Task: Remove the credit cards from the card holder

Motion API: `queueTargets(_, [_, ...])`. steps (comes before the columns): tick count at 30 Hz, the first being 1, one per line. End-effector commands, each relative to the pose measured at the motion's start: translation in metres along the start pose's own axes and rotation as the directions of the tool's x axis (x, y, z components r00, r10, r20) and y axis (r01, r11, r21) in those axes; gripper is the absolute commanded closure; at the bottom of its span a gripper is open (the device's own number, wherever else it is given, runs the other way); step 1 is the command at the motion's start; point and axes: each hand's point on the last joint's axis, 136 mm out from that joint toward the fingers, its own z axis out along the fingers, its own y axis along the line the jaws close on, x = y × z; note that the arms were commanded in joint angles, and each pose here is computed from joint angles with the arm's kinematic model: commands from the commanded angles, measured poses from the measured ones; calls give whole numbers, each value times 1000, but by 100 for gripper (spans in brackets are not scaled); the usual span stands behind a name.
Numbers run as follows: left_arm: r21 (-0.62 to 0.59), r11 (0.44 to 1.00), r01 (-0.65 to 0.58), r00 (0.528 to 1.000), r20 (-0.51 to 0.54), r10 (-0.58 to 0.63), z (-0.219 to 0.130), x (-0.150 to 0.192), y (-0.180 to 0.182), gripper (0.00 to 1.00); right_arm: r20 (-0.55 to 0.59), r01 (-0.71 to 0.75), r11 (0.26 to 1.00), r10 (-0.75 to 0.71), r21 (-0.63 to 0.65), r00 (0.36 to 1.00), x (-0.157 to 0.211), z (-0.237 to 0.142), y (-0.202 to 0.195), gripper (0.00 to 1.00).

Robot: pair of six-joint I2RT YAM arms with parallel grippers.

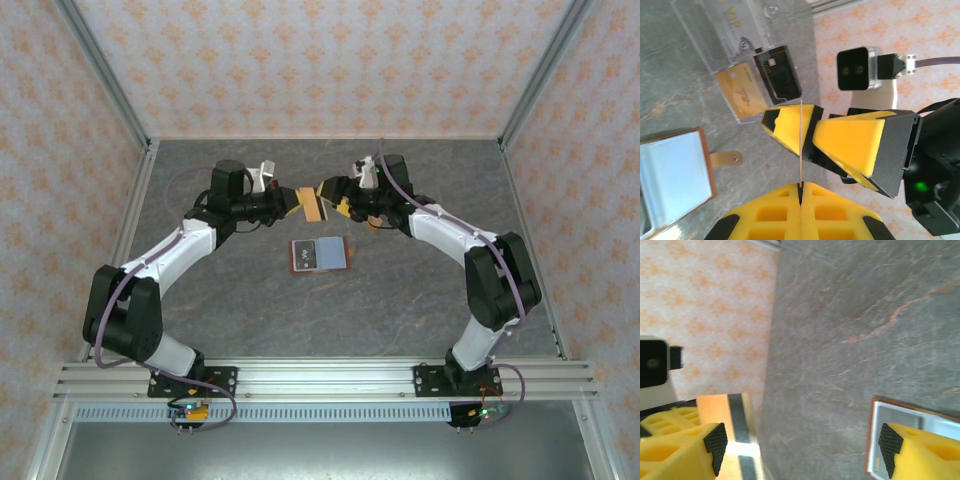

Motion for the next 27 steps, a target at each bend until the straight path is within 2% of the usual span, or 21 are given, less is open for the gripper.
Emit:
queueTargets(1, [93, 995, 25, 1000, 12, -27, 4, -11, -18, 100, -25, 52, 984, -57, -168, 998, -1, -13, 42, 25])
queueTargets(8, [121, 991, 63, 997, 30, -67, 3, -15, -23, 100, -73, 73, 958, -97, -278, 993, 8, -21, 63, 47])
queueTargets(20, [59, 992, 114, 993, 31, -116, 5, -5, -7, 100, -61, 107, 958, -127, -265, 990, 10, -31, 68, 82])
queueTargets(22, [33, 992, 125, 991, 41, -126, 4, -5, -1, 91, -60, 119, 964, -137, -239, 989, 10, -32, 65, 89])
queueTargets(25, [-39, 990, 134, 989, 74, -131, 3, -6, 15, 67, -19, 171, 978, -175, -122, 984, 2, -38, 50, 100])
queueTargets(27, [-129, 982, 136, 987, 108, -122, 0, -8, 32, 51, 45, 261, 965, -260, -13, 965, -5, -47, 36, 100])
